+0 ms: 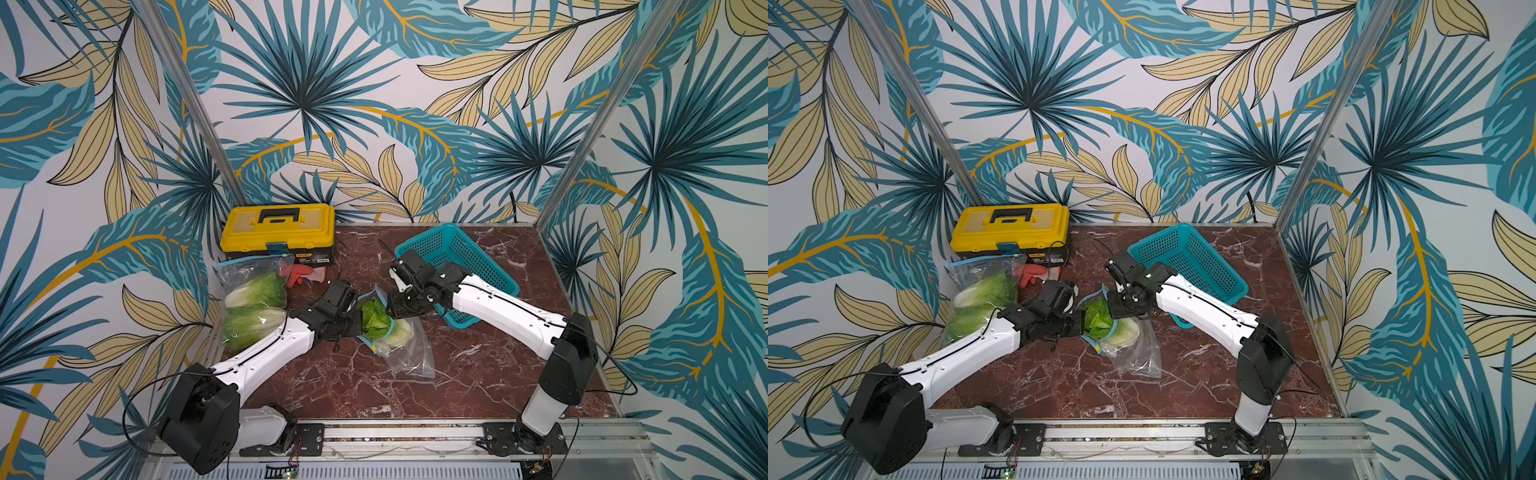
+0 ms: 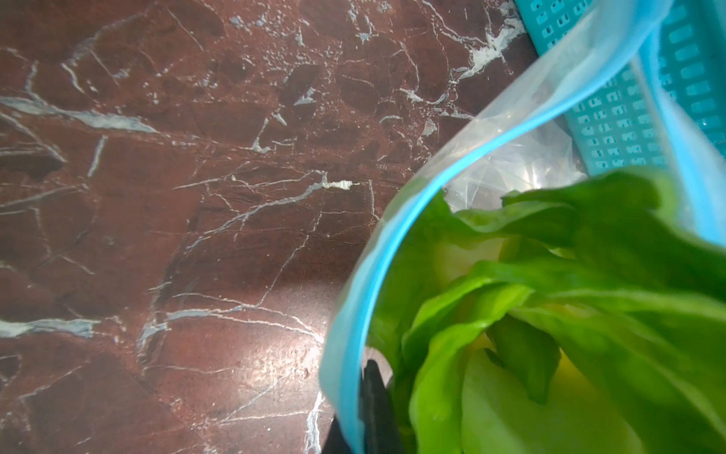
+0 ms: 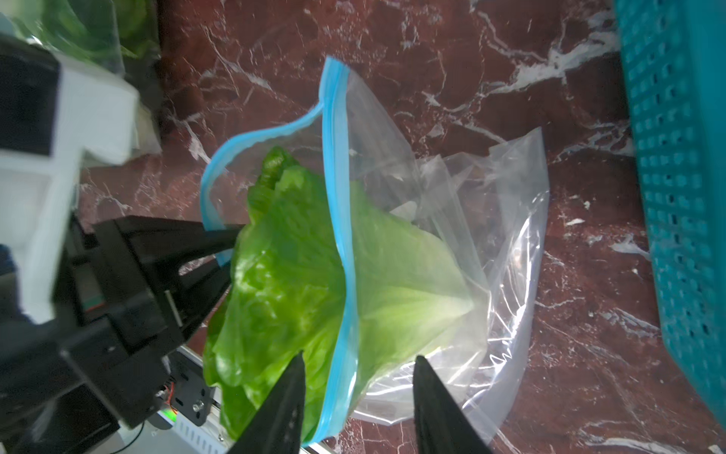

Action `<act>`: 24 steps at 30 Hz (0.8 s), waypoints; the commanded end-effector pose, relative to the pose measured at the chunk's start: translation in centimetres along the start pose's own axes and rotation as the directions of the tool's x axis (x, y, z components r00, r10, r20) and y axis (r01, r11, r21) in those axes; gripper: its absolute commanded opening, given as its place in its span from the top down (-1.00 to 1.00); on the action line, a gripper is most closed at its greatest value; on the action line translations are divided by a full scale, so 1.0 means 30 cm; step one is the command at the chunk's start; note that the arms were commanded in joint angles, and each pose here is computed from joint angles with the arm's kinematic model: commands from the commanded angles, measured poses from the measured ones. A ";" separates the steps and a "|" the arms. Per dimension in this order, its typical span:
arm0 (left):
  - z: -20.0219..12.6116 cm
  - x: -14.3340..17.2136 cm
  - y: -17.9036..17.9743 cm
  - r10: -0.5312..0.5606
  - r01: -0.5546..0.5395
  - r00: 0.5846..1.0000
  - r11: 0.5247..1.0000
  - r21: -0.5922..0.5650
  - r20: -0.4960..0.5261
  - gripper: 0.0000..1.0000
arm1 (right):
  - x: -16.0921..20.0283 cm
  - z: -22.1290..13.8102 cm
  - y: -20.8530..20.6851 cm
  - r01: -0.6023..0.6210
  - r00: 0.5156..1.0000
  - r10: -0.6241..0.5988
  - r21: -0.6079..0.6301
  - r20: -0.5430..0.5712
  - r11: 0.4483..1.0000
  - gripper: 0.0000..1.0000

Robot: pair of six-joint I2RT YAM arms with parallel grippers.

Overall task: Put the chinese cabbages into a zipper bag and zip it
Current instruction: Adjust the zipper food storage bag at the center of the board.

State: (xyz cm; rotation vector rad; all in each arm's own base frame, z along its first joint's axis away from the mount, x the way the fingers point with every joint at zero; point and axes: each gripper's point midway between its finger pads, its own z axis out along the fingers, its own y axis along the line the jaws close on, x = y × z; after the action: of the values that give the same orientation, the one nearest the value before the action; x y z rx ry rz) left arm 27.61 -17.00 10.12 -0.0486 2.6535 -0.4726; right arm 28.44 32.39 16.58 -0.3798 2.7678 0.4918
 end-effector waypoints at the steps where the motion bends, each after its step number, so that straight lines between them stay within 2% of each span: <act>1: -0.026 -0.041 -0.026 -0.003 0.001 0.999 1.000 0.030 0.046 1.00 | 0.060 0.045 -0.014 0.043 0.997 -0.039 0.057 -0.070 0.997 0.10; 3: -0.028 -0.043 -0.029 -0.003 0.001 0.999 0.999 0.034 0.047 1.00 | 0.070 0.069 -0.019 0.054 0.996 -0.048 0.075 -0.080 0.996 0.12; 5: -0.036 -0.053 -0.038 -0.006 0.003 0.998 0.999 0.043 0.055 1.00 | 0.076 0.088 -0.040 0.064 0.994 -0.053 0.119 -0.093 0.991 0.28; 7: -0.056 -0.072 -0.062 -0.005 0.000 0.998 0.998 0.068 0.069 1.00 | 0.067 0.083 -0.059 0.069 0.995 -0.056 0.157 -0.085 0.985 0.74; 9: -0.104 -0.100 -0.100 -0.016 0.006 0.996 0.994 0.112 0.088 1.00 | 0.038 0.036 -0.049 0.076 0.997 -0.070 0.154 -0.041 0.985 0.97; 13: -0.289 -0.186 -0.165 -0.010 -0.015 0.986 0.988 0.152 0.165 1.00 | -0.031 -0.155 -0.035 0.112 0.990 -0.125 0.161 0.071 0.981 1.00; 15: -0.356 -0.221 -0.200 -0.022 -0.015 0.982 0.982 0.188 0.189 1.00 | -0.050 -0.231 -0.008 0.115 0.988 -0.126 0.113 0.091 0.987 1.00; 17: -0.427 -0.242 -0.287 -0.019 -0.028 0.986 0.962 0.273 0.167 1.00 | -0.098 -0.325 0.059 0.128 0.979 -0.133 0.041 0.155 0.991 1.00; 20: -0.499 -0.277 -0.347 -0.005 -0.048 0.985 0.951 0.306 0.170 1.00 | -0.137 -0.383 0.079 0.135 0.976 -0.138 0.031 0.170 0.990 1.00; 22: -0.576 -0.312 -0.378 -0.003 -0.071 0.977 0.940 0.334 0.215 1.00 | -0.170 -0.435 0.098 0.137 0.966 -0.136 0.013 0.220 0.990 1.00; 24: -0.613 -0.325 -0.398 0.009 -0.087 0.975 0.934 0.347 0.222 1.00 | -0.176 -0.423 0.085 0.129 0.967 -0.124 -0.009 0.221 0.992 1.00</act>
State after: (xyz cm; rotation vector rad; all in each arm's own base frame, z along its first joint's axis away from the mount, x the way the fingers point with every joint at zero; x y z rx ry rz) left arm 29.23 -21.04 33.08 0.0399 2.2681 -0.8459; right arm 29.68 31.80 32.29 -0.4372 2.4398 0.5318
